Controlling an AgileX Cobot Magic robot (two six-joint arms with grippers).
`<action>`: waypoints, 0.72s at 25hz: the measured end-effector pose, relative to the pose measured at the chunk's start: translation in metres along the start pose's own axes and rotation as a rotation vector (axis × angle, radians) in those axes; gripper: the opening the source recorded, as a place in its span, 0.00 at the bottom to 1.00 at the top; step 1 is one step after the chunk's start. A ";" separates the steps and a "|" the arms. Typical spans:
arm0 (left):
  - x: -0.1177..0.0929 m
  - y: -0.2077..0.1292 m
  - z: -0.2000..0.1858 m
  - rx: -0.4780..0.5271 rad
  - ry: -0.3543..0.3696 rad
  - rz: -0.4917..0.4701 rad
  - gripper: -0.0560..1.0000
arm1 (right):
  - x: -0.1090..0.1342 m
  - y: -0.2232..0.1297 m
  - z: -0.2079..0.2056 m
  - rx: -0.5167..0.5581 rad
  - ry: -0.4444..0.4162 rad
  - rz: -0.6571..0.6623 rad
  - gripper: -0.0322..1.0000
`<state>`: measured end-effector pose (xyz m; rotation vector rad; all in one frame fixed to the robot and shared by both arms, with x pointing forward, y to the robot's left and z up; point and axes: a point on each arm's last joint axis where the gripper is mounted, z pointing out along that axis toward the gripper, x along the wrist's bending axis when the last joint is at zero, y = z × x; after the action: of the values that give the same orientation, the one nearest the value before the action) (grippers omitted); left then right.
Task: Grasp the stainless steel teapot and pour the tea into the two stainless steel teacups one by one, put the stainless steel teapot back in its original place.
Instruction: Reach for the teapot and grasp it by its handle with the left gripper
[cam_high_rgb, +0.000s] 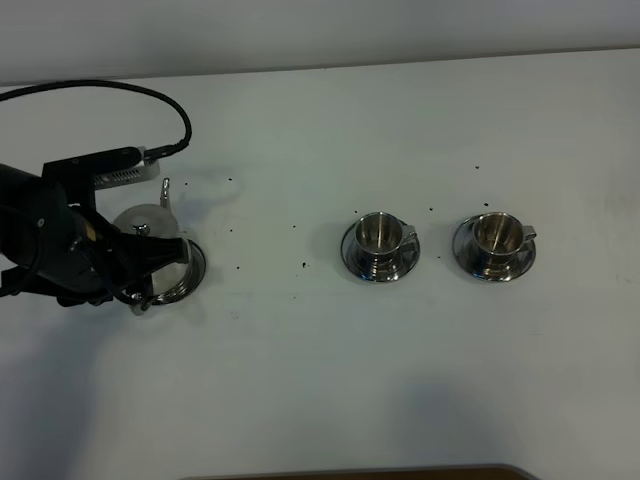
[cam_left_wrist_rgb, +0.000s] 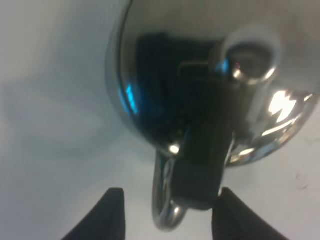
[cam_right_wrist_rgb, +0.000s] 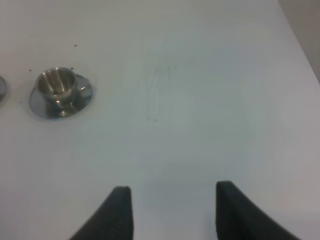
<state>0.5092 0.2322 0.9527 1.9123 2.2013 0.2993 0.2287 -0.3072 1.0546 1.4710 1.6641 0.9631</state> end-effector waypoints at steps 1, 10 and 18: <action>0.000 0.001 -0.001 0.001 0.001 0.000 0.49 | 0.000 0.000 0.000 0.000 0.000 0.000 0.40; 0.010 0.003 0.001 0.028 0.026 -0.012 0.49 | 0.000 0.000 0.000 0.000 0.000 0.001 0.40; 0.009 0.003 0.012 0.045 0.026 0.031 0.49 | 0.000 0.000 0.000 0.000 0.000 0.001 0.40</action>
<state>0.5148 0.2417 0.9420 1.9783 2.2149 0.2839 0.2287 -0.3072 1.0546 1.4719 1.6635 0.9636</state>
